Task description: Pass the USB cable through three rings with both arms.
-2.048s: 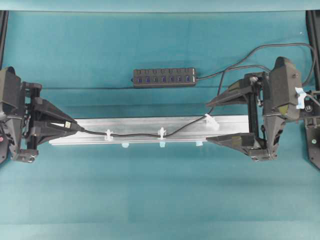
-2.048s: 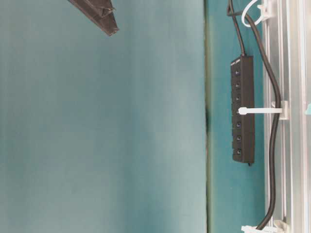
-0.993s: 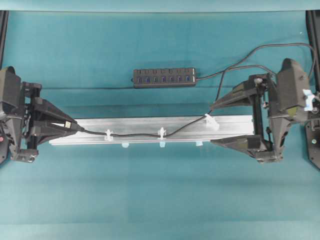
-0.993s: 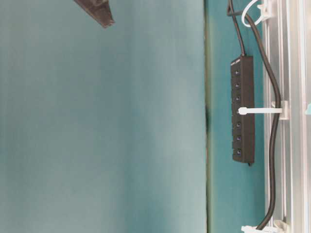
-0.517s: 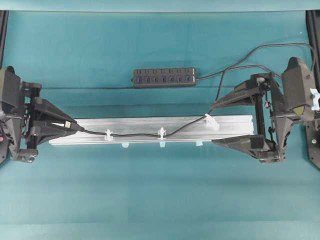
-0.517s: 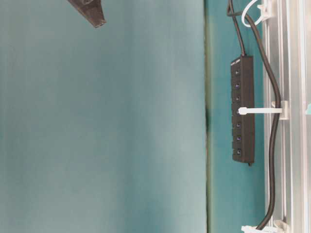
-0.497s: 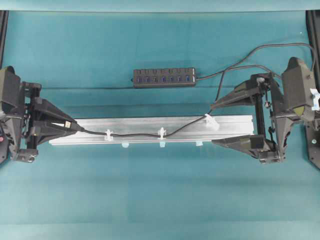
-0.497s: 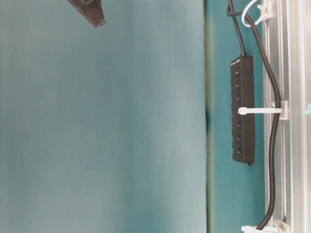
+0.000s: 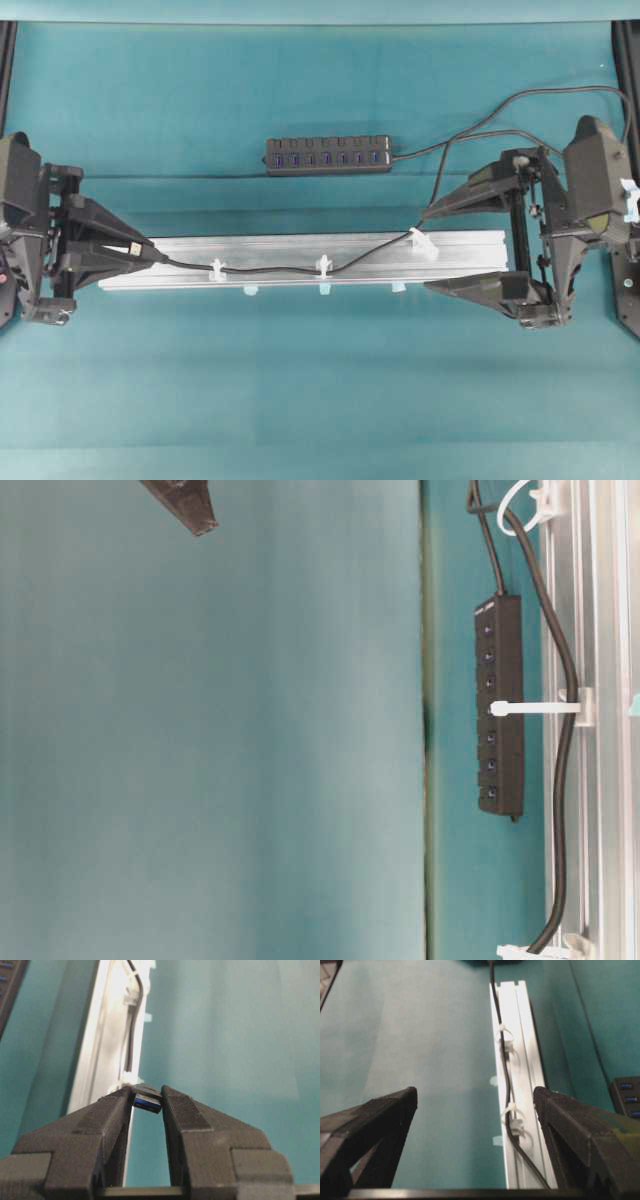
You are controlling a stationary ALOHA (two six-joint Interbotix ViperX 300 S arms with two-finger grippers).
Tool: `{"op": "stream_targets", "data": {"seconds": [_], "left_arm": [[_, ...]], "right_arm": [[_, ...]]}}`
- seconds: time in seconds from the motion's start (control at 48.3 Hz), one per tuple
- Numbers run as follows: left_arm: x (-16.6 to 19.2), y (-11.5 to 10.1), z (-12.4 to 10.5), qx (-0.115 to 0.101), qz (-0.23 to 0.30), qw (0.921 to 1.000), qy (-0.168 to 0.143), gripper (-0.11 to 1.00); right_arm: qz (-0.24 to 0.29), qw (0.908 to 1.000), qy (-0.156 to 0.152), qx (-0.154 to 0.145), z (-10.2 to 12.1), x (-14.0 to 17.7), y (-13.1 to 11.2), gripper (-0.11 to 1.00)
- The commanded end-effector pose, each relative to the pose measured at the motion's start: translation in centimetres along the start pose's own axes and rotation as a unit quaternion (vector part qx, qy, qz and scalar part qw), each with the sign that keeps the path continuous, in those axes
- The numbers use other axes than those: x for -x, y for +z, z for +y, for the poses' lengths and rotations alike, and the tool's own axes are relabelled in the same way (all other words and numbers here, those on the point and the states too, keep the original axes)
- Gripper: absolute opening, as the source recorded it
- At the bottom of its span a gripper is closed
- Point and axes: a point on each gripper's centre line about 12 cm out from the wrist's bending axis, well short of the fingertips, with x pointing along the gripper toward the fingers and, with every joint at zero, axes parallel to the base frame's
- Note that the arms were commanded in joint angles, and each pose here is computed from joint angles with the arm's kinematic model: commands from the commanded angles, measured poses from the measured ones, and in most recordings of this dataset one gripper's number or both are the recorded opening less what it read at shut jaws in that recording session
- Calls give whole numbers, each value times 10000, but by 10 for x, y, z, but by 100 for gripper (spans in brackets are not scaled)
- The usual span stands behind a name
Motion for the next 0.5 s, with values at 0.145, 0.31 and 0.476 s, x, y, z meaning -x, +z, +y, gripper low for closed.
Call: {"op": "stream_targets", "data": {"seconds": [0.145,0.31,0.476], "left_arm": [[0,12,-2,0,-181,9998,-34,26],[0,13,-2,0,-188,9998,-36,26],[0,14,-2,3,-197,9998,-30,26]], "right_arm": [[-95,9999,43,-23,2,1,4,66],[-95,9999,41,-15,2,1,4,66],[-79,10000,41,-23,2,1,3,66]]}}
